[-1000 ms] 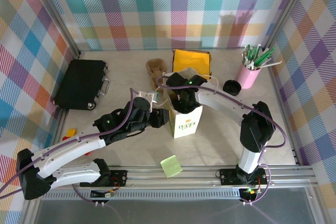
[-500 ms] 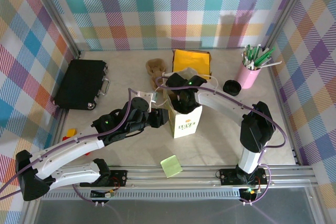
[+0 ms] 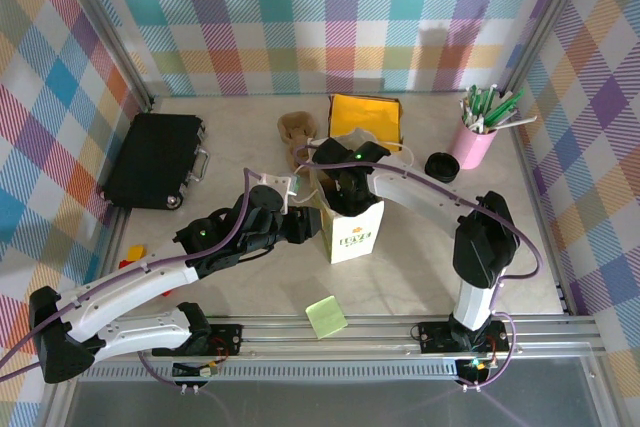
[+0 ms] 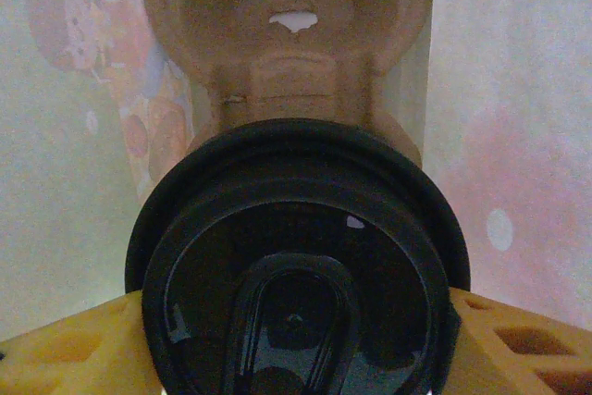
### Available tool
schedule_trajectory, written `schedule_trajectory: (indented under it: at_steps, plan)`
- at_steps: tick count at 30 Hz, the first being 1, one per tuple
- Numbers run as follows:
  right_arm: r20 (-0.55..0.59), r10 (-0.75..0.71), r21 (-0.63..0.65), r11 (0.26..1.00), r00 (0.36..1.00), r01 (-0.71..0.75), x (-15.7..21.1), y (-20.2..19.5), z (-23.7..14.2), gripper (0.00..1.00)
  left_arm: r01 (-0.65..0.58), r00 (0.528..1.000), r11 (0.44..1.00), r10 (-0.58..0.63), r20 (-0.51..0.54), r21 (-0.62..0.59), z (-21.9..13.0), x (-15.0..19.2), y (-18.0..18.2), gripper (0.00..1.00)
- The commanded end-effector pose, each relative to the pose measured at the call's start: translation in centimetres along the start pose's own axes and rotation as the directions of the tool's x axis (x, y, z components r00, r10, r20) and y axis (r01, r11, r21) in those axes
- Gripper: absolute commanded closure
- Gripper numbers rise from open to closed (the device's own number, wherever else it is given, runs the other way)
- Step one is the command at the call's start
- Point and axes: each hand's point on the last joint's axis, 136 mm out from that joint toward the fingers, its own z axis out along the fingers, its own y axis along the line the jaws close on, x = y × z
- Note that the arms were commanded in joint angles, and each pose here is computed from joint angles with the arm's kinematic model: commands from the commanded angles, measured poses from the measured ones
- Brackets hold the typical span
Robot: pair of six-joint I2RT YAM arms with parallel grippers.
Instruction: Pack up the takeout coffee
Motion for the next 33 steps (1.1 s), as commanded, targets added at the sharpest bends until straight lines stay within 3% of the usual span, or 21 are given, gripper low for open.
schedule_trajectory:
  at_steps: [1, 17, 33]
  plan:
    - [-0.106, -0.017, 0.068, 0.997, 0.994, 0.024, 1.7, -0.7, 2.9, 0.35, -0.013, 1.000, 1.000, 0.013, 0.014, -0.009, -0.3, -0.2, 0.0, 0.55]
    - [-0.042, -0.012, 0.046, 0.999, 0.999, 0.014, 0.6, -0.6, -0.5, 0.19, -0.018, 1.000, 1.000, 0.018, 0.012, -0.009, -0.2, -0.3, -0.1, 0.55]
    - [0.021, -0.002, 0.034, 0.999, 1.000, 0.001, -0.3, -0.6, -3.8, 0.16, -0.019, 1.000, 1.000, 0.019, 0.010, -0.019, -0.2, -0.2, 0.1, 0.55]
